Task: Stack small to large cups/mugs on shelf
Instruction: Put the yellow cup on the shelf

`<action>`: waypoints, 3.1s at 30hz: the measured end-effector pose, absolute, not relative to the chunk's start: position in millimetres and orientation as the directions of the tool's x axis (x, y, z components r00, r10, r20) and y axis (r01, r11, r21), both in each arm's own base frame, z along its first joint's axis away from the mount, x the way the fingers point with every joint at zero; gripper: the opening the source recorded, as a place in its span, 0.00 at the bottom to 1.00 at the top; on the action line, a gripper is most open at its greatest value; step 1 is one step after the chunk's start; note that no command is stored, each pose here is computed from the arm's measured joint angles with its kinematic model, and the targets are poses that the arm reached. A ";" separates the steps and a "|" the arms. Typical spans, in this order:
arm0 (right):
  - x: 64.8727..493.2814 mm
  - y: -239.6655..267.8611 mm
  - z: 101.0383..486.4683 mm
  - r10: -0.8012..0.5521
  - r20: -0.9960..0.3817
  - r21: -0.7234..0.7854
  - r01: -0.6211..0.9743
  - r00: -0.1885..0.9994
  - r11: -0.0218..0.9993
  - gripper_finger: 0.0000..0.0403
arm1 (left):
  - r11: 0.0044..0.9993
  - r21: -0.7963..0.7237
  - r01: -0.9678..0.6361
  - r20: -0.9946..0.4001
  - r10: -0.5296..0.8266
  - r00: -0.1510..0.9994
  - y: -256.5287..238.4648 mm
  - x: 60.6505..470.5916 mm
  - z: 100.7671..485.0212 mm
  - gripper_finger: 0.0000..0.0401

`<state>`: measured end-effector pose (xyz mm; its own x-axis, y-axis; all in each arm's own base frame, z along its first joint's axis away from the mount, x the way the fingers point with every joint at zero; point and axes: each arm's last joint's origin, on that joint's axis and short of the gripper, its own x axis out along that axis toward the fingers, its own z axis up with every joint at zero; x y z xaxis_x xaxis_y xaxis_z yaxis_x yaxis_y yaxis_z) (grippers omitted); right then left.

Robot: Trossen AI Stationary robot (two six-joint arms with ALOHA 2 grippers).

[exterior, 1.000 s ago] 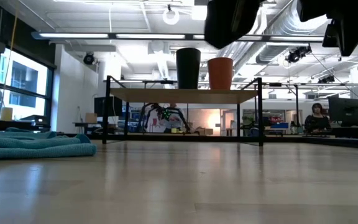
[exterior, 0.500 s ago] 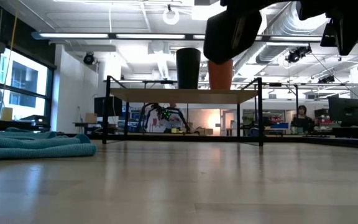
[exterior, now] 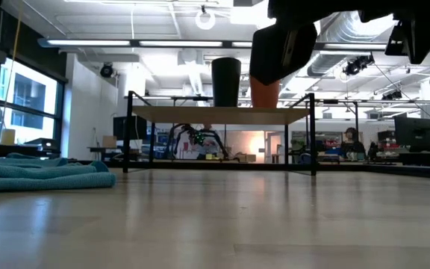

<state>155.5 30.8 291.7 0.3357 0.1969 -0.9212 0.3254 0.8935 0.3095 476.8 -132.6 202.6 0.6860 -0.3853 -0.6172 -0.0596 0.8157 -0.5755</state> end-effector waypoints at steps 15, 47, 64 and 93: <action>159.2 32.4 293.5 0.236 -0.900 0.355 0.299 0.368 0.886 0.11 | 0.738 -0.673 0.056 -0.549 -0.549 0.630 -138.8 476.8 207.6 0.14; 174.5 61.2 305.0 0.439 -0.758 0.549 0.110 0.483 0.828 0.35 | 0.659 -0.751 -0.029 -0.538 -0.587 0.605 -139.7 474.0 212.8 0.45; 187.2 66.6 298.3 0.424 -0.768 0.531 0.106 0.481 0.841 0.35 | 0.673 -0.736 -0.068 -0.554 -0.542 0.632 -151.3 471.3 212.3 0.46; 190.4 66.3 298.5 0.403 -0.763 0.504 0.075 0.505 0.860 0.35 | 0.709 -0.696 -0.110 -0.576 -0.460 0.675 -171.8 465.3 211.2 0.46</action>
<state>190.4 66.3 298.5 0.5053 0.4029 -0.7631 0.0750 0.8604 0.5040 465.3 -171.8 211.2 0.6754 -0.4603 -0.5762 -0.1105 0.7094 -0.6961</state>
